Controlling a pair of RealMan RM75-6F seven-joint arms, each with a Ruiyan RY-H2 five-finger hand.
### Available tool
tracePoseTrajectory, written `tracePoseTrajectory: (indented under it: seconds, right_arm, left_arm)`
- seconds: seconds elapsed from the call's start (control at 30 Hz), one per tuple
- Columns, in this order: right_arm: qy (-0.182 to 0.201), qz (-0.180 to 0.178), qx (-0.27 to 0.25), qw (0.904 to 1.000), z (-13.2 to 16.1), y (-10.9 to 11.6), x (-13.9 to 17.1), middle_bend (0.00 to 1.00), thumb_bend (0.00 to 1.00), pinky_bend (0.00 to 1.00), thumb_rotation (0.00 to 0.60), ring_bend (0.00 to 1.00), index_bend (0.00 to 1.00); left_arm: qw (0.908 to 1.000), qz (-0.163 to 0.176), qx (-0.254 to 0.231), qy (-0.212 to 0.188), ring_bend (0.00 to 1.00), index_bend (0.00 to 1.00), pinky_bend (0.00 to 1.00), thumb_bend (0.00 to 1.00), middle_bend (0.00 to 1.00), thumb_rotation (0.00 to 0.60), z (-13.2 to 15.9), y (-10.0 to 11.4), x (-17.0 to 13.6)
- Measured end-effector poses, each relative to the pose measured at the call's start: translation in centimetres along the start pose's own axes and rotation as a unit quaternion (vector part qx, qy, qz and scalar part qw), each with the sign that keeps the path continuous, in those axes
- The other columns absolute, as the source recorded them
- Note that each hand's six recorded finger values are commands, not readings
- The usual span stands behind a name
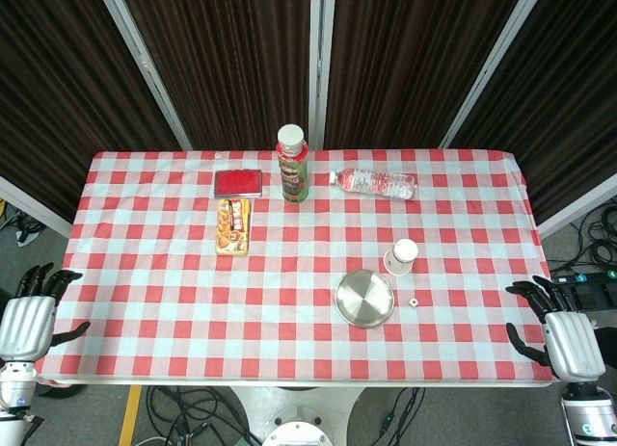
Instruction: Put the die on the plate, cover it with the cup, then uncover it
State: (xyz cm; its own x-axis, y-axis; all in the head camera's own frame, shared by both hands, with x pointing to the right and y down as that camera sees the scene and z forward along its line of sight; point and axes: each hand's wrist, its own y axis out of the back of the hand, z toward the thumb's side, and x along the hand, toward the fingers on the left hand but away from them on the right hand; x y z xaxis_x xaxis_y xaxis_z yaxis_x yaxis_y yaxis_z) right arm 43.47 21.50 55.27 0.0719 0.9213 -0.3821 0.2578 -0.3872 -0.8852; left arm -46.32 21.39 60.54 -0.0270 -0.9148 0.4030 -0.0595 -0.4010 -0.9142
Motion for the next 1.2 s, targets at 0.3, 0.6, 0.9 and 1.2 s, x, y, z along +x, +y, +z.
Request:
tracePoseTrajectory:
  seconds: [0.3,0.6,0.9,1.2]
  right_arm:
    - [0.008,0.005,-0.002,1.0,0.2,-0.2,-0.3,0.25,0.3,0.16,0.6,0.11,0.25]
    - [0.034,0.052,0.017,0.998,1.2,-2.2,-2.6,0.38,0.29,0.42,0.6,0.31,0.27]
    - [0.08,0.143,0.077,0.9835,3.4,-7.3,-7.4,0.58,0.26,0.63,0.6,0.53,0.33]
    - [0.122,0.206,0.17,0.9558,5.3,-13.1,-11.5,0.83,0.24,0.85,0.6,0.77,0.4]
  left_arm:
    - [1.0,-0.002,0.0,0.004,0.1,0.25,0.09,0.0,0.23,0.6,0.0,0.0,-0.3]
    - [1.0,-0.001,-0.004,-0.001,0.1,0.25,0.09,0.0,0.23,0.6,0.4,0.1,-0.2]
    - [1.0,-0.002,-0.005,0.003,0.1,0.25,0.09,0.0,0.23,0.6,0.2,0.1,-0.5]
    - [1.0,-0.005,-0.006,0.005,0.1,0.25,0.09,0.0,0.23,0.6,0.1,0.0,-0.6]
